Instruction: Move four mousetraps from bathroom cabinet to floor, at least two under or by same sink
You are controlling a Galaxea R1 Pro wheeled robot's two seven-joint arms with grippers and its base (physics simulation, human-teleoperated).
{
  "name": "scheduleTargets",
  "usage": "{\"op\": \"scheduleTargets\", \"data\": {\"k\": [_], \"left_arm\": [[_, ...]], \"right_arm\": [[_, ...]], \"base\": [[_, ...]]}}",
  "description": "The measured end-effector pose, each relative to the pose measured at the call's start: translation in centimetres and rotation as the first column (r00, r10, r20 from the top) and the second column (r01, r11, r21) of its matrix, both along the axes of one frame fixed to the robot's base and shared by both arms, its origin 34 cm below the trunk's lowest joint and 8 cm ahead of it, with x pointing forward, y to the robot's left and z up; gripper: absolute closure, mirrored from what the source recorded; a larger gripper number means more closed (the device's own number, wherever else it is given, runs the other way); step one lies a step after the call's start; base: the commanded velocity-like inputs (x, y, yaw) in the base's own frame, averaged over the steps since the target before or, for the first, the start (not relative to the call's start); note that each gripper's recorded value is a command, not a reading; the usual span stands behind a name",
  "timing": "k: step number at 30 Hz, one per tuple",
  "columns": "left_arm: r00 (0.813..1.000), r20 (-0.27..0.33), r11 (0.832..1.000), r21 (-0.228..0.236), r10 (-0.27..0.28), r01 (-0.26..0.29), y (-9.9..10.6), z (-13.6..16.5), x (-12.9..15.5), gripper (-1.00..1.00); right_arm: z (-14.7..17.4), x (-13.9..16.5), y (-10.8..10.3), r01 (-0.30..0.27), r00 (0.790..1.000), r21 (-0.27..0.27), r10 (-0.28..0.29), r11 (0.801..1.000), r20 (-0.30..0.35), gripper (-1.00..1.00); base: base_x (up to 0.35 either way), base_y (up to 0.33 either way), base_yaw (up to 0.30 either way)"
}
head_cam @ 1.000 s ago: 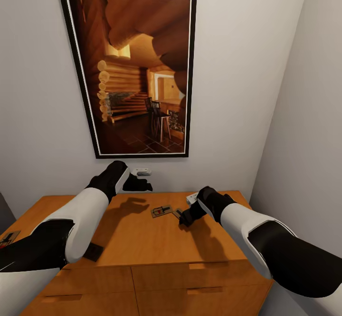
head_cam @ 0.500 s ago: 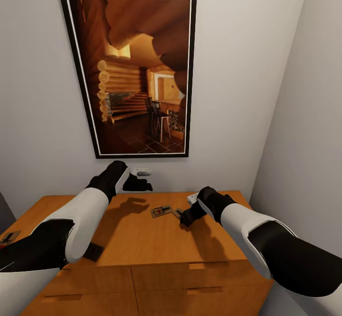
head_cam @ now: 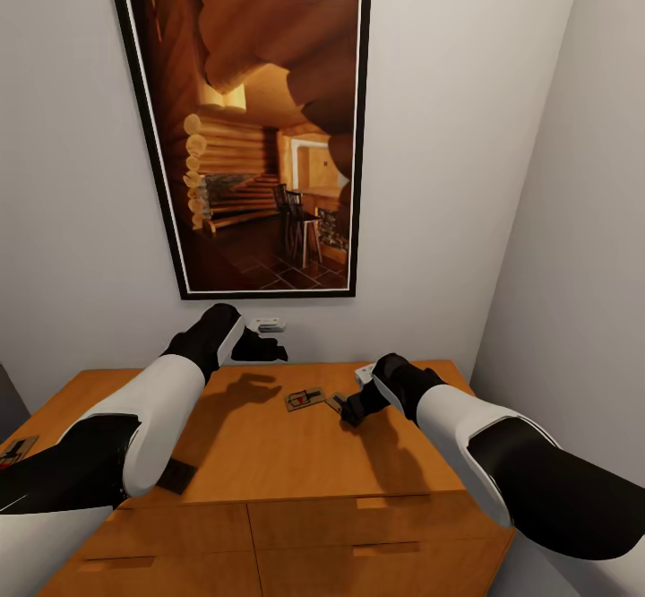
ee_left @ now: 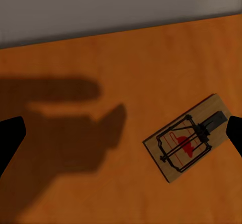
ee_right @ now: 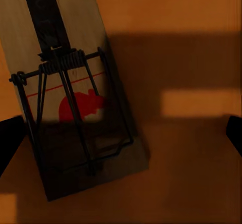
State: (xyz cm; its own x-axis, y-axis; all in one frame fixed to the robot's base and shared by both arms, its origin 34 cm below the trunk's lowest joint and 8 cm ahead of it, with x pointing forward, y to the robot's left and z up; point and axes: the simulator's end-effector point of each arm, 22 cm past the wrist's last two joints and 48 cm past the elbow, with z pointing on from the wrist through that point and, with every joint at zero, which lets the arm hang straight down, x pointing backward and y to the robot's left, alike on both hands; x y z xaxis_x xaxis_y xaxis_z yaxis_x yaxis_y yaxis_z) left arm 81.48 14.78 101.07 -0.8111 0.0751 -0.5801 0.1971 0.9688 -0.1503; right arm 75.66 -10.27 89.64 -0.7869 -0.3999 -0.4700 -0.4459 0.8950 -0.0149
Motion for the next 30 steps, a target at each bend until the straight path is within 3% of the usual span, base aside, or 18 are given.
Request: {"op": "scheduleTargets", "data": {"k": [20, 21, 30], "left_arm": [[1.000, 0.000, 1.000, -0.001, -0.001, 0.001, -0.03, 0.01, 0.00, -1.00], [1.000, 0.000, 1.000, -0.001, -0.001, 0.001, -0.03, 0.01, 0.00, -1.00], [1.000, 0.000, 1.000, -0.002, -0.001, 0.001, -0.03, 0.01, -0.01, -1.00]], "right_arm": [[0.02, 0.06, -0.05, -0.001, 1.000, -0.003, 0.001, 1.000, 0.003, -1.00], [0.02, 0.06, -0.05, -0.001, 1.000, -0.003, 0.001, 1.000, 0.003, 1.00], [0.21, 0.37, -0.14, -0.028, 0.999, -0.036, 0.029, 0.999, 0.028, 1.00]], "base": [[0.000, 0.000, 0.000], [0.000, 0.000, 0.000], [0.000, 0.000, 0.000]]}}
